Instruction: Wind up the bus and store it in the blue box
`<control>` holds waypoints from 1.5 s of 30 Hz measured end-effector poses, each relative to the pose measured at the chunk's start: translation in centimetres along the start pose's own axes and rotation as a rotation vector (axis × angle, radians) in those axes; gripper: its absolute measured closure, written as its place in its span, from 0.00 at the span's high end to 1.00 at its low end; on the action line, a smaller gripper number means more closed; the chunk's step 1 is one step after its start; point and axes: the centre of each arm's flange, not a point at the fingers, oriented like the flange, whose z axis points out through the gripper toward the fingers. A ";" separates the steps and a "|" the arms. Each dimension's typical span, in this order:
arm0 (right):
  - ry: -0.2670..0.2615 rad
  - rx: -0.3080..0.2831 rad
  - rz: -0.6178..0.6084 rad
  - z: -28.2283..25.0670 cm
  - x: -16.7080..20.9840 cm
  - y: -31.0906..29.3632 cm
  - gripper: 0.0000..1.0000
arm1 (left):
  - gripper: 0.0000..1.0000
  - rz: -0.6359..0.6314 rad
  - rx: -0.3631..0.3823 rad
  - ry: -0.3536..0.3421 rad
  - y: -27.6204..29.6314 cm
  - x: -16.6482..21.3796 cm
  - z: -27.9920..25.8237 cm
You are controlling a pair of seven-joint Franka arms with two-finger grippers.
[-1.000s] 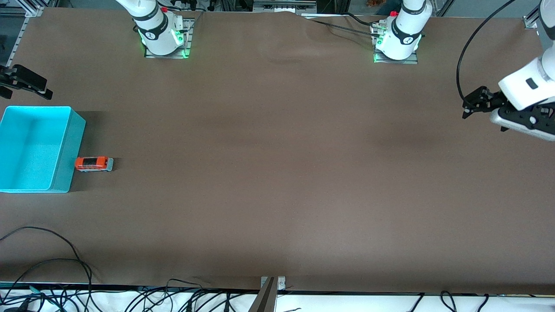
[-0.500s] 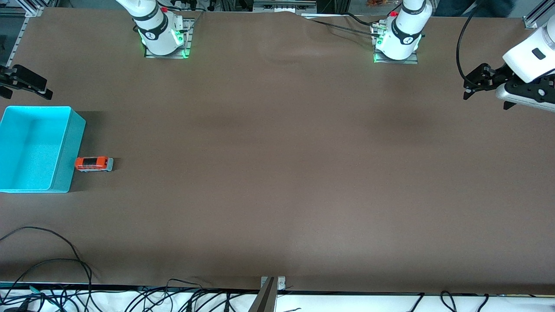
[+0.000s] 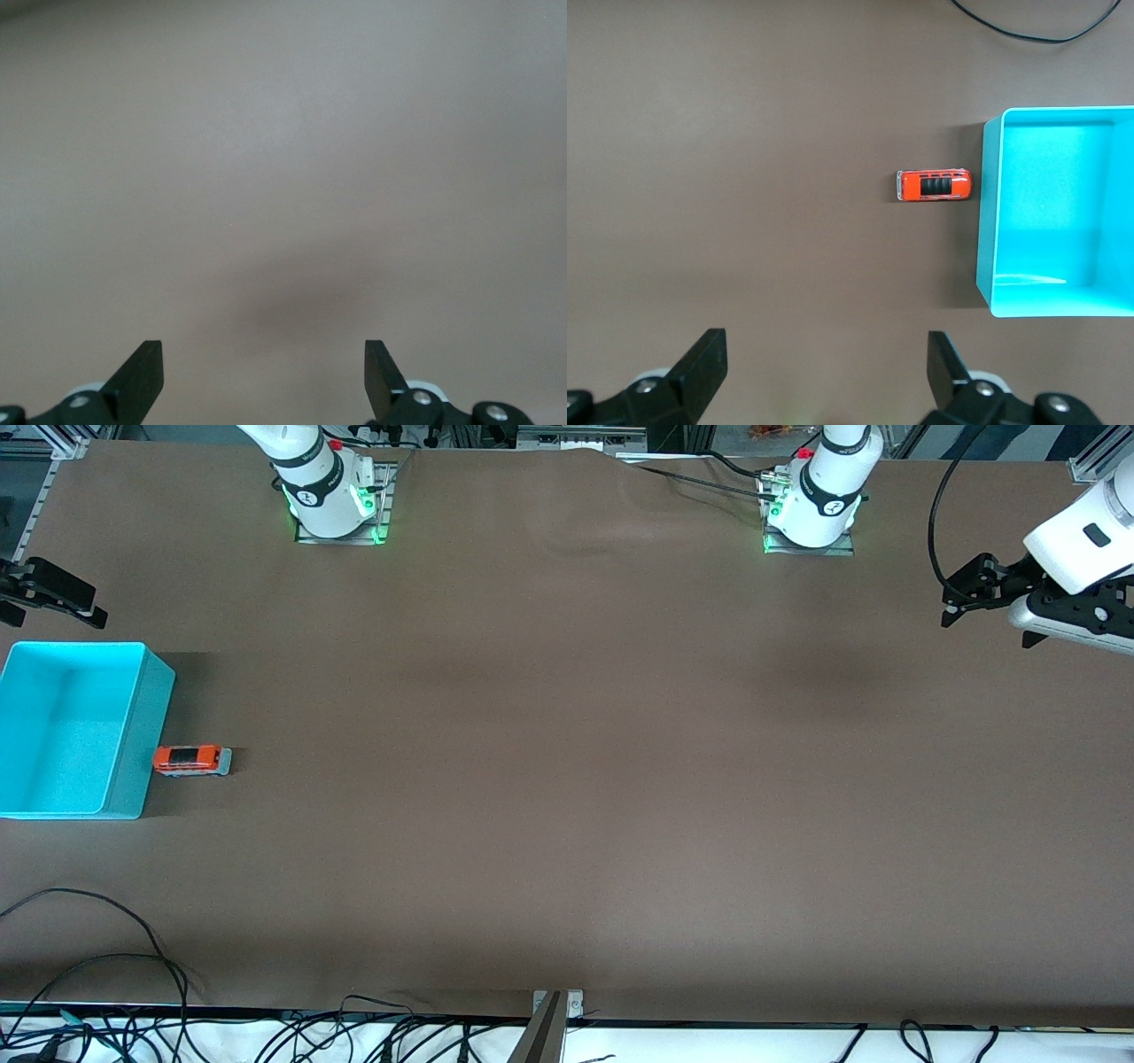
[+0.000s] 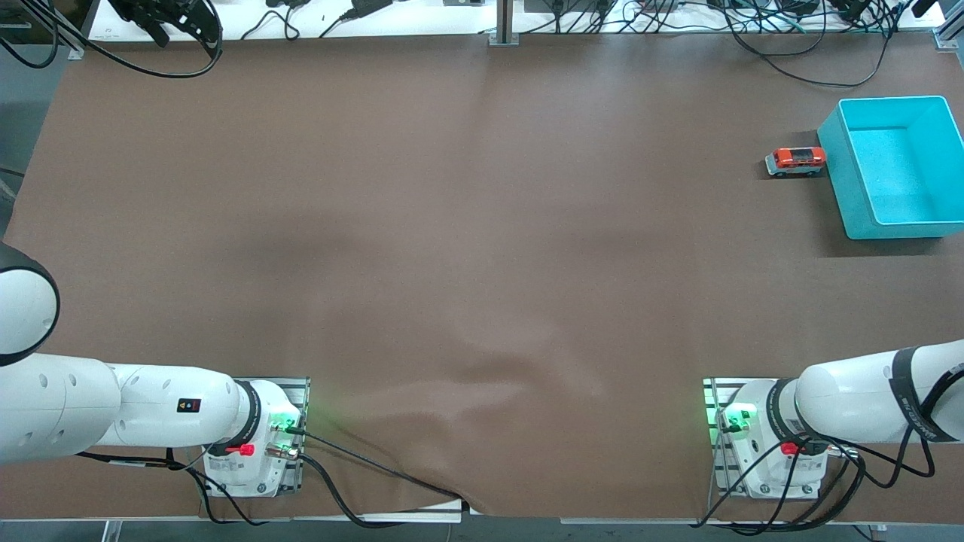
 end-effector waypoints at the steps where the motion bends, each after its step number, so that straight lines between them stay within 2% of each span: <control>1: 0.000 0.000 0.000 0.0 0.0 0.0 1.00 | 1.00 -0.004 -0.002 0.001 0.0 0.0 0.0; 11: -0.011 0.000 0.000 0.4 0.2 0.0 1.00 | 1.00 -0.069 -0.021 -0.004 0.0 0.1 0.2; 24: -0.065 0.010 0.003 2.9 0.9 0.1 1.00 | 1.00 -0.132 -0.025 -0.019 0.1 0.1 0.6; 29: -0.098 0.017 0.004 5.4 1.2 0.1 1.00 | 1.00 -0.146 -0.027 -0.031 0.0 0.0 0.7; 39: -0.100 0.036 0.023 11.3 2.2 0.8 1.00 | 1.00 -0.154 -0.030 -0.050 -0.2 -0.2 0.9; 45: -0.082 0.035 0.029 13.8 2.5 1.1 1.00 | 1.00 -0.154 -0.029 -0.043 -0.2 -0.1 0.6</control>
